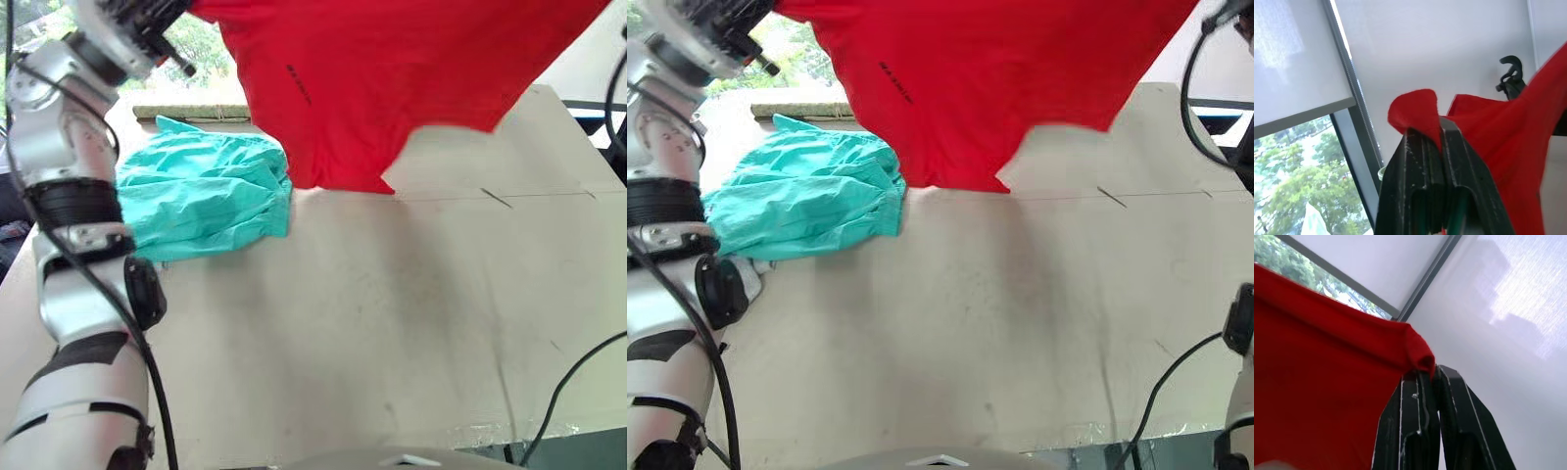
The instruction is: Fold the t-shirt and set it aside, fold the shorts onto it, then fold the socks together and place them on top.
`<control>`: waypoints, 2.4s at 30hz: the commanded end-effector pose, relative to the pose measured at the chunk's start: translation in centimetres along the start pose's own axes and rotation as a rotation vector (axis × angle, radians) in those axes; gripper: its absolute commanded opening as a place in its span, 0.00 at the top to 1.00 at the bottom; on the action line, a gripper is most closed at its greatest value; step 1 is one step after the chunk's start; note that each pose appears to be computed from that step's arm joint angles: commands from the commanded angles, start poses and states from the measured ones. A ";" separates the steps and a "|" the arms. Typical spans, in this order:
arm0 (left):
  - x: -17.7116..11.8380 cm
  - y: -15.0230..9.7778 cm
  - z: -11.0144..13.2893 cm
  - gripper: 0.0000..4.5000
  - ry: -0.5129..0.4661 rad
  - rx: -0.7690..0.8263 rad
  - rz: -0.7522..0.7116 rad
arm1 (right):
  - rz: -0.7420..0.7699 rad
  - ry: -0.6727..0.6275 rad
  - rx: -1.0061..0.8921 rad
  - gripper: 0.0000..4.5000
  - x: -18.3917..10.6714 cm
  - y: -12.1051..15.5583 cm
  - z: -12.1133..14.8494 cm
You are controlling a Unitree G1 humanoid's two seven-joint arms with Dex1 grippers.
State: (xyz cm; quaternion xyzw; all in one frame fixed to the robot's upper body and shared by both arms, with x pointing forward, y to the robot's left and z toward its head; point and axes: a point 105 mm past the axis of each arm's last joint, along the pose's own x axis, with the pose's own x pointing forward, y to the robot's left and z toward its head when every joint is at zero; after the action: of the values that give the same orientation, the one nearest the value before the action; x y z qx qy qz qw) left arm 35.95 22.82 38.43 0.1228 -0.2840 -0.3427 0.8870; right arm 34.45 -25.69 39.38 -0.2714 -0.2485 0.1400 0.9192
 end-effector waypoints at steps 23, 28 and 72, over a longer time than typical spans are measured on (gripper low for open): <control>-18.0 -20.6 -7.0 1.00 0.606 -0.770 -0.407 | 0.404 0.833 0.542 0.98 -25.4 14.5 -11.1; -15.1 -19.3 -9.6 1.00 0.572 -0.591 -0.334 | 0.366 0.818 0.532 0.98 -24.9 14.5 -11.8; -15.2 -19.5 -13.2 1.00 0.619 -0.594 -0.478 | 0.578 0.830 0.946 0.98 -27.9 19.8 -7.7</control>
State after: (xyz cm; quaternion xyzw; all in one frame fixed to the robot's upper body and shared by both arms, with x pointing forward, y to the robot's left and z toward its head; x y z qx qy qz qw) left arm 24.48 18.80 12.00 0.0205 0.1537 -0.5403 0.8270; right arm 13.28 -24.40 10.28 0.0665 0.3137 0.3342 0.8863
